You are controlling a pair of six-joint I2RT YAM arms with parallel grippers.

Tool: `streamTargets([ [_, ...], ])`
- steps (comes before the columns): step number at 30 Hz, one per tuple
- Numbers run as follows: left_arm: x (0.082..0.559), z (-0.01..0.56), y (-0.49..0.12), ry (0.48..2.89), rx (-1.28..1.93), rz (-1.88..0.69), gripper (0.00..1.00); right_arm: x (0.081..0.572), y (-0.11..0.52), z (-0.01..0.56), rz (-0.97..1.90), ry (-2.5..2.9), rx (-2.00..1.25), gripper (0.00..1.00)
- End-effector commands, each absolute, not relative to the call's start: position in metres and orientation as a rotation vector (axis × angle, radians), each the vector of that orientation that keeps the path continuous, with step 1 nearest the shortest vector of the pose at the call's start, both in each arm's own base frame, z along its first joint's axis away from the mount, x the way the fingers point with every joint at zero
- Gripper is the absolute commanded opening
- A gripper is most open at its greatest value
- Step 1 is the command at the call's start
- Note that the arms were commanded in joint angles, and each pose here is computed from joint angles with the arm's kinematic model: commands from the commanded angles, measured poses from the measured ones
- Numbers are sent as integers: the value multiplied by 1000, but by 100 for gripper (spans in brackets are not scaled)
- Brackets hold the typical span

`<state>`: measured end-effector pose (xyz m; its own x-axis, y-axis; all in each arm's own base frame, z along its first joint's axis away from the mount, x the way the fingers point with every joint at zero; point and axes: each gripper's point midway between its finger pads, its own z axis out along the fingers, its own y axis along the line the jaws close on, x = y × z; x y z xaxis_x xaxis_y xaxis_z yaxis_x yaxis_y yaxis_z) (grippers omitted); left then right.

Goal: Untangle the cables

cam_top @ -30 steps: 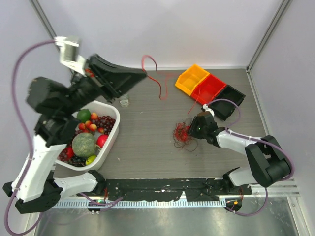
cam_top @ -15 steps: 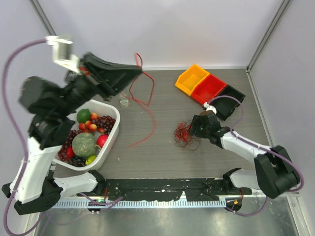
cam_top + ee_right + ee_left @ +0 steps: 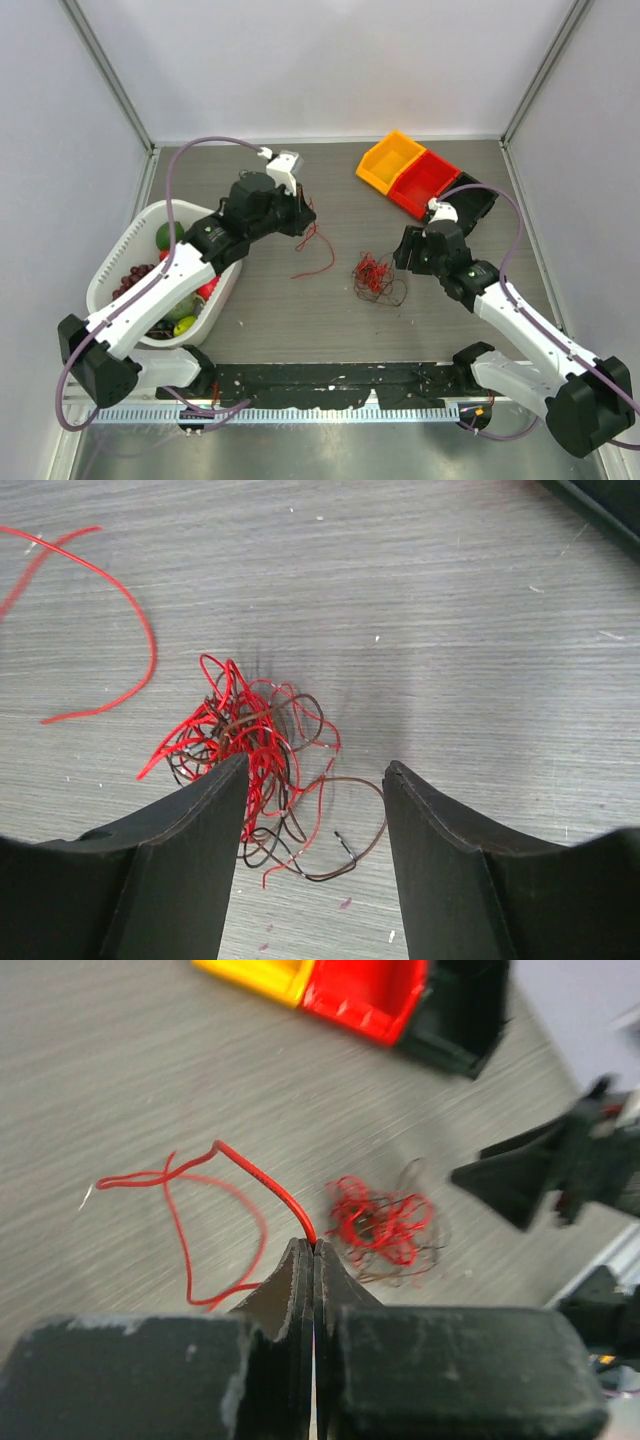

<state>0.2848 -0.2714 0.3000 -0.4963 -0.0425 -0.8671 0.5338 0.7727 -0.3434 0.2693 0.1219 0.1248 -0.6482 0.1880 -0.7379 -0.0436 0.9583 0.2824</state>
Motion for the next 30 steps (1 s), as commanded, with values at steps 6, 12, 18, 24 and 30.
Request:
streamTargets([
  [6,317,226,-243,2101,241,-430,0,297,144,166,445,2171,88,60],
  [12,319,185,-263,2233,235,-477,0,317,191,174,628,2179,15,60],
  [18,311,137,-288,2407,242,-559,0,333,223,175,696,2190,-19,59],
  [24,300,104,-311,2559,270,-658,0,343,230,183,728,2156,9,59],
  [30,303,113,-307,2552,253,-675,17,347,232,168,709,2188,-1,59],
])
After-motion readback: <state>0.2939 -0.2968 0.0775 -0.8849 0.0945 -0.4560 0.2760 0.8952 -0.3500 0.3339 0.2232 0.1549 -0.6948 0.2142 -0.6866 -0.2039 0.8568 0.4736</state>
